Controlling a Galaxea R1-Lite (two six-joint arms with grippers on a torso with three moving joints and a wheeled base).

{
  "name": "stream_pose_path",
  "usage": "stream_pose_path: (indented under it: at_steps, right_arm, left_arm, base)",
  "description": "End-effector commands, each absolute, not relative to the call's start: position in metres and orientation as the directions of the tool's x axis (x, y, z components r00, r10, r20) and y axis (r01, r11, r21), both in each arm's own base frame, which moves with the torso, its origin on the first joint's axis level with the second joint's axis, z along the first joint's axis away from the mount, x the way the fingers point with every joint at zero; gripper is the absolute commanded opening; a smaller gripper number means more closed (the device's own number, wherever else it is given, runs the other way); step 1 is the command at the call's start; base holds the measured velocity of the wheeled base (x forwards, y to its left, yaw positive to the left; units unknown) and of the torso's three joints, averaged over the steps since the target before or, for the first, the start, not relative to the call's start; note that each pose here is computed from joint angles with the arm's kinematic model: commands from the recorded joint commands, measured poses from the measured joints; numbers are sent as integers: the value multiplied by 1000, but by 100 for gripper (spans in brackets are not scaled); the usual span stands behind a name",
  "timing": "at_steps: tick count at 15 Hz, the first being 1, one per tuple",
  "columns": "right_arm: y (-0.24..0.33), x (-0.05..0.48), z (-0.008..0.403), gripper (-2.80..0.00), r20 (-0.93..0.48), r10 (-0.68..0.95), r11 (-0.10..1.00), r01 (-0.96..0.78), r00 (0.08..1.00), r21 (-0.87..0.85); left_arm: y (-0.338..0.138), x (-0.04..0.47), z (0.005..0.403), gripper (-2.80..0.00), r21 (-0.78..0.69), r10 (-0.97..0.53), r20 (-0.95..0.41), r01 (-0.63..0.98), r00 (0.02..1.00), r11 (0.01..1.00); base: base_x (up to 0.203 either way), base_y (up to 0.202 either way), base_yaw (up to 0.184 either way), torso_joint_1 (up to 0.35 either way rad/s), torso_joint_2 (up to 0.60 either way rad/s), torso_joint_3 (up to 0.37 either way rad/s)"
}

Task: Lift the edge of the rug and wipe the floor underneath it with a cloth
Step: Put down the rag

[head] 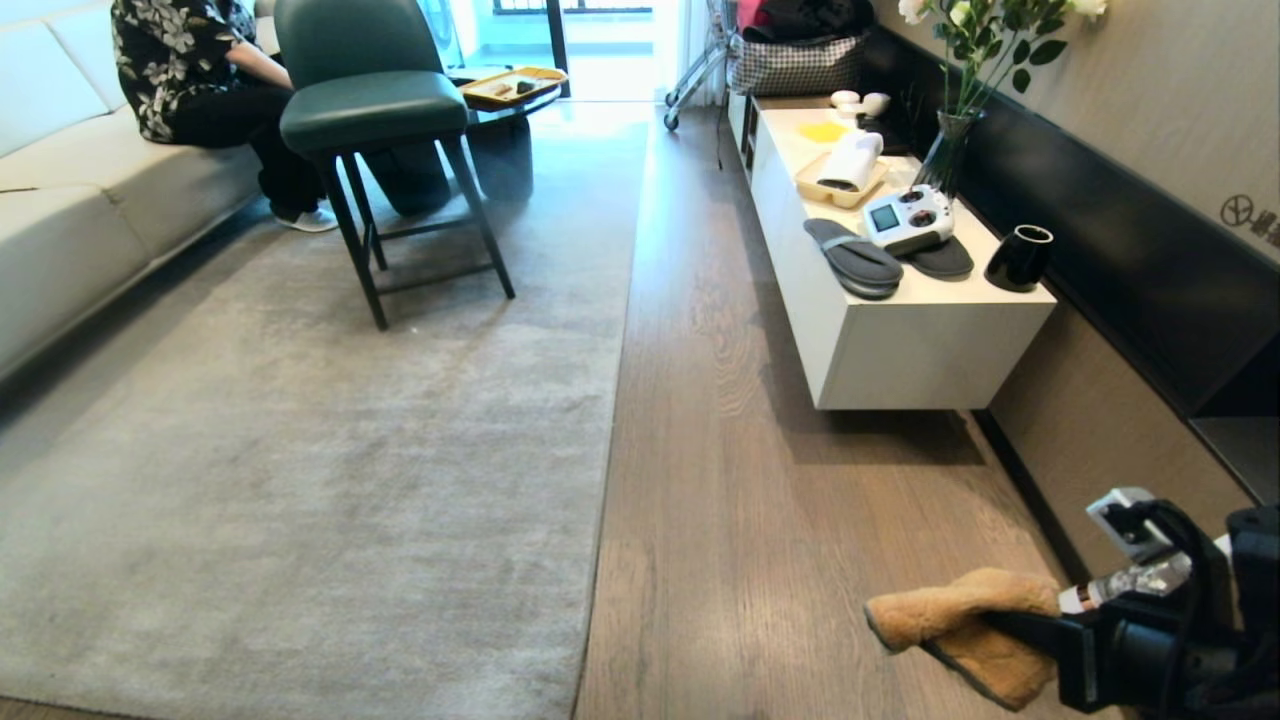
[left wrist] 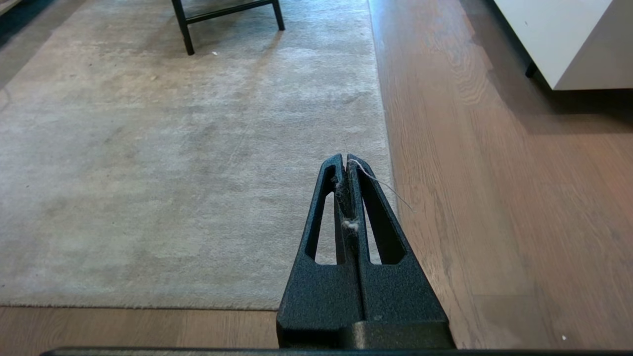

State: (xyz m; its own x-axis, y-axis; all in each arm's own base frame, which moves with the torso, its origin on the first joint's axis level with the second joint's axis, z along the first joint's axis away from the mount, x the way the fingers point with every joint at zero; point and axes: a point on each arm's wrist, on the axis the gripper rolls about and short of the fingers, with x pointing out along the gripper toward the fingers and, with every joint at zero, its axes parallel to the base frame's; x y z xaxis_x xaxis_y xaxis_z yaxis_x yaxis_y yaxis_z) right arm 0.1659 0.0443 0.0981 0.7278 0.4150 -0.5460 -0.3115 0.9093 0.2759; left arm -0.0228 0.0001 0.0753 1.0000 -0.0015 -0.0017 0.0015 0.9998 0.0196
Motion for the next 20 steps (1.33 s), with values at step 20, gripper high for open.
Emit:
stream_pose_path:
  at_steps: [20]
  right_arm:
    - [43, 363, -29, -280, -471, 97, 988, -29, 877, 149]
  left_arm:
    - [0, -23, 75, -280, 20, -2, -2, 2, 1000, 1000]
  base:
    - [0, 0, 0, 0, 0, 0]
